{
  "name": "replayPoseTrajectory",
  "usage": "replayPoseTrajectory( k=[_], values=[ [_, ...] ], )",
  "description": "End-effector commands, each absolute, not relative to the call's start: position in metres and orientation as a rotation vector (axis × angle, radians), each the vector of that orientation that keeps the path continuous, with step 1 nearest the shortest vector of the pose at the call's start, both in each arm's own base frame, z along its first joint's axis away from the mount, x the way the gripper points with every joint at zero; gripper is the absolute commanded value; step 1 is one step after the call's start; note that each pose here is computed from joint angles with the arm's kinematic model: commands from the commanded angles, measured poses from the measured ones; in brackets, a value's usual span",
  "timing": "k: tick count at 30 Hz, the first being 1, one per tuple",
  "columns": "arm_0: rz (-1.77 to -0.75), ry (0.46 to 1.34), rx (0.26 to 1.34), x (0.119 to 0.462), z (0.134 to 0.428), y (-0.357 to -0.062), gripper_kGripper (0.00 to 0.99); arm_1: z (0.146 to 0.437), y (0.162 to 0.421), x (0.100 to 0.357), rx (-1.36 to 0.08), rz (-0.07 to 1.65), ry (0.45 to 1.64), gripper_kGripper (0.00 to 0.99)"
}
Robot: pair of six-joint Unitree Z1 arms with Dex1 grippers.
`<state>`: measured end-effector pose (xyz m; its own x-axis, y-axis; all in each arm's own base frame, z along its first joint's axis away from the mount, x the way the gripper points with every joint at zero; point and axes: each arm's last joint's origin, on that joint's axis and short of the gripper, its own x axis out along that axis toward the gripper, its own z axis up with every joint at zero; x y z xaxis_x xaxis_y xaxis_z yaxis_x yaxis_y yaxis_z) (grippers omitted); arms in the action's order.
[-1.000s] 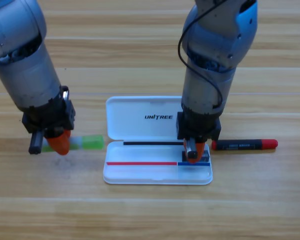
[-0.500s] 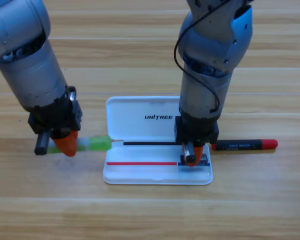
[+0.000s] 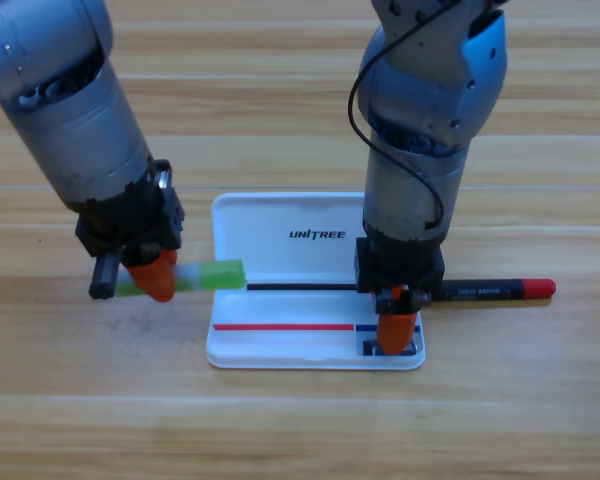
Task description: Clean up eraser and pencils
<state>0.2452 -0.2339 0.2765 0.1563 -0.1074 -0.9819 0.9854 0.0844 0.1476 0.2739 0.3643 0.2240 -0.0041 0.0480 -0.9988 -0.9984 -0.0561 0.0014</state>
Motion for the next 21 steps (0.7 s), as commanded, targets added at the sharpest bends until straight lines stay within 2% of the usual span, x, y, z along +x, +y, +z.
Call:
replayPoseTrajectory(
  k=[1, 3, 6, 10, 11, 15, 21],
  values=[
    [-1.125, 1.094, 1.151, 0.243, 0.263, -0.243, 0.000, 0.252, 0.358, 0.251, -1.221, 1.280, 1.111, 0.624],
    [-1.126, 1.093, 1.149, 0.243, 0.263, -0.243, 0.000, 0.268, 0.348, 0.244, -1.214, 1.275, 1.088, 0.769],
    [-1.135, 1.091, 1.140, 0.246, 0.262, -0.247, 0.000, 0.287, 0.326, 0.236, -1.205, 1.268, 1.073, 0.793],
    [-1.169, 1.098, 1.116, 0.253, 0.255, -0.257, 0.000, 0.283, 0.295, 0.238, -1.213, 1.259, 1.135, 0.833],
    [-1.182, 1.102, 1.110, 0.257, 0.252, -0.261, 0.000, 0.278, 0.287, 0.242, -1.220, 1.242, 1.162, 0.838],
    [-1.225, 1.109, 1.099, 0.267, 0.239, -0.276, 0.000, 0.251, 0.269, 0.269, -1.202, 1.161, 1.258, 0.986],
    [-1.273, 1.138, 1.084, 0.276, 0.219, -0.292, 0.000, 0.222, 0.254, 0.318, -1.108, 1.074, 1.252, 0.990]
  ],
)
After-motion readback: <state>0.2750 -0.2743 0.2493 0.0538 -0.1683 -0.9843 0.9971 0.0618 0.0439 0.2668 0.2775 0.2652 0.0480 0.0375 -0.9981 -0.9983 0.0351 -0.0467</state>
